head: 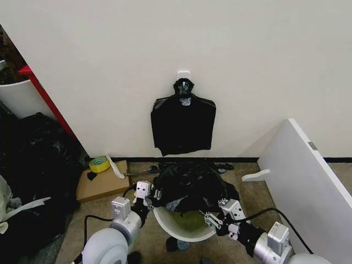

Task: Place the garbage bag over the trash bin.

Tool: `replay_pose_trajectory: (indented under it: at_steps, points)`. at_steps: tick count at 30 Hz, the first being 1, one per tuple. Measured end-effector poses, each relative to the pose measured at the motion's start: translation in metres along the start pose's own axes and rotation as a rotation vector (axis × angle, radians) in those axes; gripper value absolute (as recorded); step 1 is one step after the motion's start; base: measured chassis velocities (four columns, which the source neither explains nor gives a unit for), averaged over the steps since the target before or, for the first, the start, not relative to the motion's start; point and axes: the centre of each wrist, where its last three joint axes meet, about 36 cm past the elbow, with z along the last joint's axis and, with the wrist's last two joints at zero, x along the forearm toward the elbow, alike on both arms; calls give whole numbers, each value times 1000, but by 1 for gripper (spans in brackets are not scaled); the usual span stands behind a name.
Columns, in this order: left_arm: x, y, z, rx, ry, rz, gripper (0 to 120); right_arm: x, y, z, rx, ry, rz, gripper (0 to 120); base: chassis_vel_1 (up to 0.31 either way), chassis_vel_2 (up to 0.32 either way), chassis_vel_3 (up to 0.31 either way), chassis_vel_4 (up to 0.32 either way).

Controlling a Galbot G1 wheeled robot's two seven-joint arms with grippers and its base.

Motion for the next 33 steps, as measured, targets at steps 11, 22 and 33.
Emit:
replay_pose_trajectory:
  at_steps: [11, 22, 33]
  points:
    - [-1, -3, -1, 32, 6, 6, 1, 1, -1, 5, 60, -2, 1, 0, 0, 0, 0, 0]
    - [-12, 11, -17, 129, 57, -29, 1, 17, -1, 8, 187, -48, -98, 0, 0, 0, 0, 0]
    - [-18, 29, -48, 173, 72, -49, 1, 22, 1, 25, 228, -67, -128, 0, 0, 0, 0, 0]
